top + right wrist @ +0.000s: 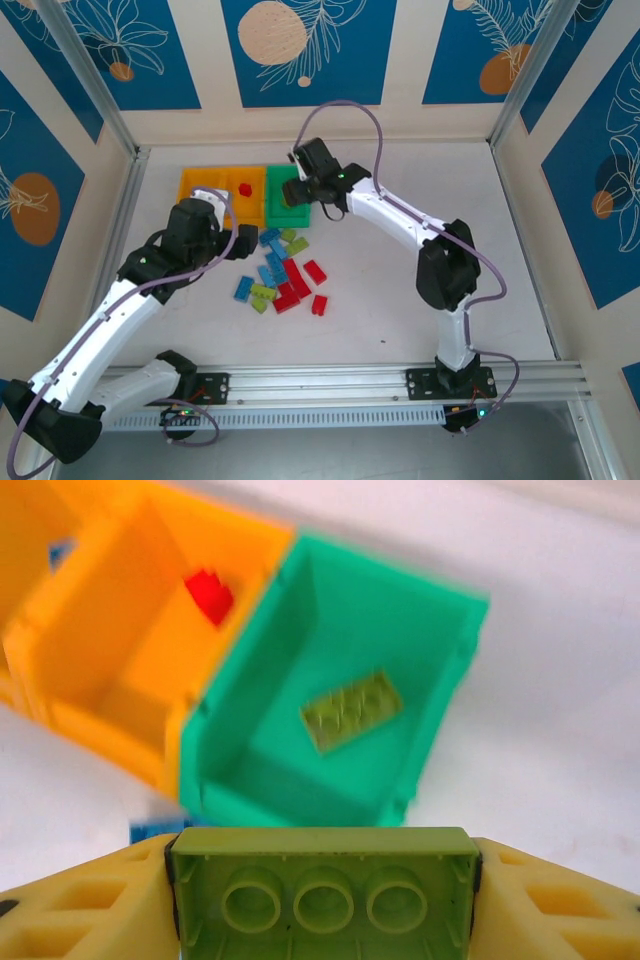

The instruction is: Sort the legos into containers by color

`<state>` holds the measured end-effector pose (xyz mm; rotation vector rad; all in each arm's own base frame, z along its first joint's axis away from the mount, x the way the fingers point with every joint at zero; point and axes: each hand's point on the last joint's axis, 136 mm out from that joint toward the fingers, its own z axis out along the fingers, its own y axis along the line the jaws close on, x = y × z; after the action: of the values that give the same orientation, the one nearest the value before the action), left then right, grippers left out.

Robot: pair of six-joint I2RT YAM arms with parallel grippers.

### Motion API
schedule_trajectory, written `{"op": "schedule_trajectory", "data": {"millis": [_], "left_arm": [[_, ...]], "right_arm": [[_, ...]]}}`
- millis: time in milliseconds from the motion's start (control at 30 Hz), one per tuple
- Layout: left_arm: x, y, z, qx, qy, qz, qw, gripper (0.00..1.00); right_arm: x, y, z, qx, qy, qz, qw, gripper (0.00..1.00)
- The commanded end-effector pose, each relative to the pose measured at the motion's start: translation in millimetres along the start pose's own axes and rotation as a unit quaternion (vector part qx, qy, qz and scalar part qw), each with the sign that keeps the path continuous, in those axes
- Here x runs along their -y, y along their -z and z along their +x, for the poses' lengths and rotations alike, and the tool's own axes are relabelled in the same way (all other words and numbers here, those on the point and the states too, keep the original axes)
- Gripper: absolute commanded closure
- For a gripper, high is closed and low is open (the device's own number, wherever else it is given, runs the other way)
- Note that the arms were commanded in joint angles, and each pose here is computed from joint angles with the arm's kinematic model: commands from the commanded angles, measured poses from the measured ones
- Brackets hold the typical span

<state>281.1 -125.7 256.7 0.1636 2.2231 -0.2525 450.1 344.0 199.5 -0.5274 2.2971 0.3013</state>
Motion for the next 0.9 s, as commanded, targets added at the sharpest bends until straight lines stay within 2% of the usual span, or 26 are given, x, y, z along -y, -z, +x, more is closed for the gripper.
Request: {"op": "schedule_trajectory", "data": {"millis": [0, 200, 333, 400, 567, 633, 733, 867], "left_arm": [[-4, 0, 2, -0.008, 0.059, -0.015, 0.998, 0.07], [2, -8, 19, -0.041, 0.079, 0.0, 0.996, 0.06], [2, -14, 32, -0.061, 0.099, 0.001, 0.993, 0.05], [3, -18, 38, -0.07, 0.104, 0.003, 0.992, 0.05], [0, -30, 51, -0.099, 0.115, -0.016, 0.988, 0.05], [-2, -34, 58, -0.114, 0.121, -0.026, 0.986, 0.05], [-7, -39, 72, -0.142, 0.126, -0.047, 0.981, 0.08], [-19, -45, 111, -0.212, 0.106, -0.079, 0.968, 0.14]], "right_arm": [[9, -46, -5, 0.002, 0.033, 0.029, 0.999, 0.46], [3, -91, -16, 0.002, 0.051, 0.028, 0.998, 0.44], [-4, -101, -17, -0.003, 0.066, 0.014, 0.998, 0.27], [-10, -97, -21, 0.0, 0.077, 0.007, 0.997, 0.23], [-13, -71, -35, 0.009, 0.078, -0.001, 0.997, 0.15], [-12, -55, -40, 0.008, 0.07, -0.008, 0.998, 0.14], [-9, -17, -45, 0.002, 0.041, -0.021, 0.999, 0.15], [-20, 45, -32, -0.023, 0.001, -0.094, 0.995, 0.16]]}}
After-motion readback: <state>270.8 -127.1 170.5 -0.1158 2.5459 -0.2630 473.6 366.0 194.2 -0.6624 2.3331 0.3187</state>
